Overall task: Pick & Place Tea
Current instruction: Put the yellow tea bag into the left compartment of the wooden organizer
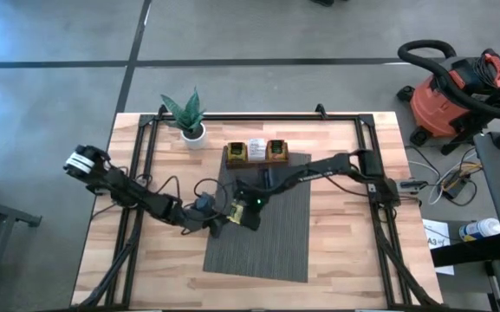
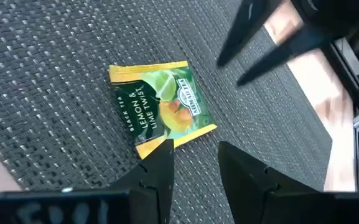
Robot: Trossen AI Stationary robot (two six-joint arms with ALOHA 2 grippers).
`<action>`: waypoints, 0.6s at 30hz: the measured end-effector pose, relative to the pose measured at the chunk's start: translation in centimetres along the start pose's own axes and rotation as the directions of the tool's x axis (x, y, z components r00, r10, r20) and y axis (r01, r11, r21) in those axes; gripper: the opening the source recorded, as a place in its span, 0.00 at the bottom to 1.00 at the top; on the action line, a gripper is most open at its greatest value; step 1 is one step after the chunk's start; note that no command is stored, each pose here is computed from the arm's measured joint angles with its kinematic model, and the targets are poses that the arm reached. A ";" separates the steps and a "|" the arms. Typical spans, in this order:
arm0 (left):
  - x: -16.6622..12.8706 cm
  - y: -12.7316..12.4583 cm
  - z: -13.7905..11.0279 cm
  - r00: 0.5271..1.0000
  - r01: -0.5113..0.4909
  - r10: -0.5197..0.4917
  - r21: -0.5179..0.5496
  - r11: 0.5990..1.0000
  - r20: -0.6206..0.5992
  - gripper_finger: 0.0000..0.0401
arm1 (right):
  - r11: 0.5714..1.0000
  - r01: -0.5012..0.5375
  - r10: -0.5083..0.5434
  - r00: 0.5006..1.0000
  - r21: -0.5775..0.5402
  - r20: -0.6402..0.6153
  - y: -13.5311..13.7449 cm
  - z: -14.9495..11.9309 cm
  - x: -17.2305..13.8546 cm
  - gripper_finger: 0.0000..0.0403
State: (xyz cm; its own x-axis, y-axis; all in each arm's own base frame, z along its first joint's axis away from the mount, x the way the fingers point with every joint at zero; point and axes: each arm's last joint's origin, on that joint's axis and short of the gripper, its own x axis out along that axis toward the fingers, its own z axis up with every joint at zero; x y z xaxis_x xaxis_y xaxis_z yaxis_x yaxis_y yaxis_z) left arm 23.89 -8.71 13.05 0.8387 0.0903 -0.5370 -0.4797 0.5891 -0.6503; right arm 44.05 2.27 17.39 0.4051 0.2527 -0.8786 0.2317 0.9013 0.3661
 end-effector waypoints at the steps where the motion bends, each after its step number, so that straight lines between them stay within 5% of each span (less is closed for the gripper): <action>1: 0.0 0.0 0.0 1.000 -0.001 0.001 -0.008 1.000 0.001 0.30 | 1.000 0.006 -0.006 1.000 -0.007 -0.002 0.0 -0.5 0.7 0.21; 18: 0.0 1.0 0.7 0.991 -0.096 0.106 -0.117 0.989 0.082 0.30 | 1.000 0.013 -0.014 0.997 0.010 0.079 -1.0 -2.8 3.7 0.16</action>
State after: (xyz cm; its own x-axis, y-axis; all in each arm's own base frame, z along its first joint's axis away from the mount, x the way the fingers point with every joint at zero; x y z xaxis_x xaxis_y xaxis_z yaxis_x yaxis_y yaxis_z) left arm 23.62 -7.52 12.76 0.8014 0.2173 -0.5573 -0.5849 0.4799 -0.6539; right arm 42.83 3.33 12.93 0.4710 0.2117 -0.8564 0.2460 0.9007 0.3579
